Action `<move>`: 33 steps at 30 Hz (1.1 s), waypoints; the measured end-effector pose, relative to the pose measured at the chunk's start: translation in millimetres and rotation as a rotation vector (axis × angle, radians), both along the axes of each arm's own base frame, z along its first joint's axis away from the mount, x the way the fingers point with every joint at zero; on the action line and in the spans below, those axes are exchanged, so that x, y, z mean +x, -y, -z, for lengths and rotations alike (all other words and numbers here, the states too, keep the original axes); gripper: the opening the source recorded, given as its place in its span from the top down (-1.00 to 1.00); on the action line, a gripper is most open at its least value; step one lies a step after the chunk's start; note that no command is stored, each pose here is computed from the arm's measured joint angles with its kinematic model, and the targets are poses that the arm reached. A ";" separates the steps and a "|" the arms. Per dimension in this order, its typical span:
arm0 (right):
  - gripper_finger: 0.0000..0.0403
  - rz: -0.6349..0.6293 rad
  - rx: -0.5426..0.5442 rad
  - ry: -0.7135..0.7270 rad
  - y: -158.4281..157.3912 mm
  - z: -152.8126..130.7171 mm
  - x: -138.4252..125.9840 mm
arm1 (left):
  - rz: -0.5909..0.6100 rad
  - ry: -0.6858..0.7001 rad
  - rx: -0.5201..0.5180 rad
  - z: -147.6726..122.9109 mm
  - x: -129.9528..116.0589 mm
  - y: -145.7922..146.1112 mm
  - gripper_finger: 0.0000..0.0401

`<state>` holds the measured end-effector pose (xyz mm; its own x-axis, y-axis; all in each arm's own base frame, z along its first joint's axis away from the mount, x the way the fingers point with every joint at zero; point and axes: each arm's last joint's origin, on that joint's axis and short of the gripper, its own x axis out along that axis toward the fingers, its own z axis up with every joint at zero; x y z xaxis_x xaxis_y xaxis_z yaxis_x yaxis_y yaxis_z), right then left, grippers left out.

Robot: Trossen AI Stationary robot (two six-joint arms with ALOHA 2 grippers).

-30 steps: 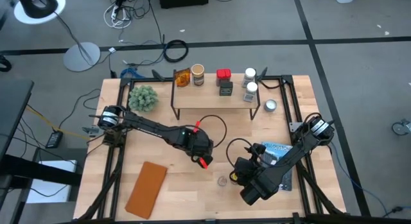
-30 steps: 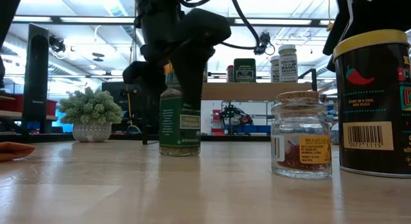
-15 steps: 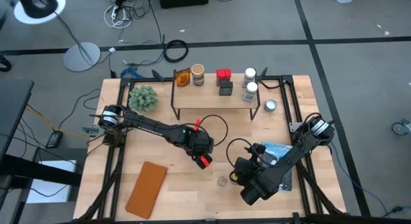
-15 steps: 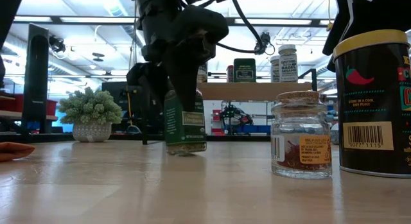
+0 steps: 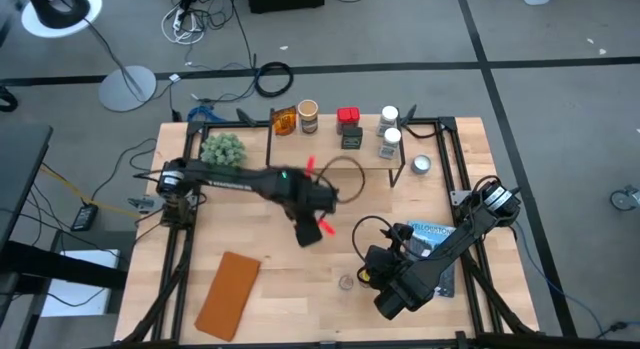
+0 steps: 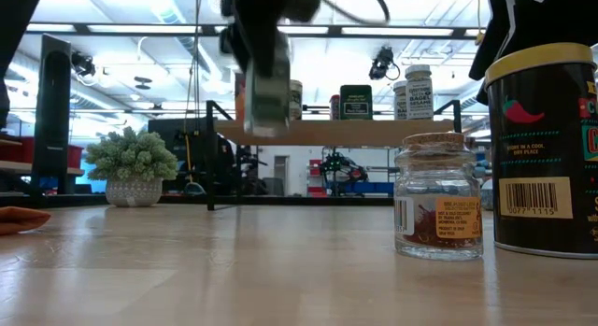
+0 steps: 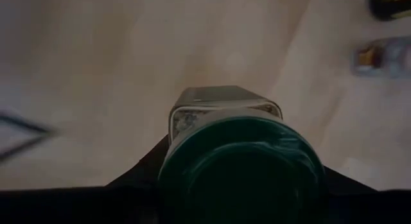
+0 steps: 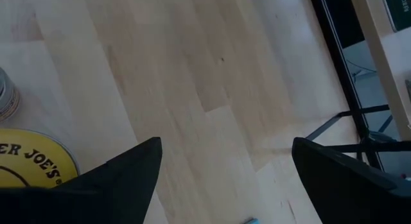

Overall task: Shelf spices
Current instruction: Put the green seasoning bottle on the shelf

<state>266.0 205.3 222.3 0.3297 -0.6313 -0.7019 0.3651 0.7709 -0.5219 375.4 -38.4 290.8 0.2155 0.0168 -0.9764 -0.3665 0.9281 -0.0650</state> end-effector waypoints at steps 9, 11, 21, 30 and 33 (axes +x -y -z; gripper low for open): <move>-0.72 -0.002 -0.003 -0.006 1.2 0.0 0.9 | 0.090 0.093 0.180 -96.0 -19.8 -66.6 0.04; -0.72 0.004 -0.003 -0.006 2.6 0.0 2.0 | 0.104 0.113 0.186 -105.2 -24.6 -87.2 0.05; -0.72 0.046 0.001 0.002 11.8 0.0 8.8 | 0.207 0.077 0.174 -97.6 -40.3 -171.7 0.05; -0.72 0.088 -0.004 -0.006 26.4 0.0 18.5 | 0.205 -0.016 0.162 -71.5 -33.9 -203.6 0.04; -0.72 0.081 -0.014 -0.027 30.1 -0.2 20.4 | 0.228 -0.024 0.161 -64.0 -27.2 -205.1 0.04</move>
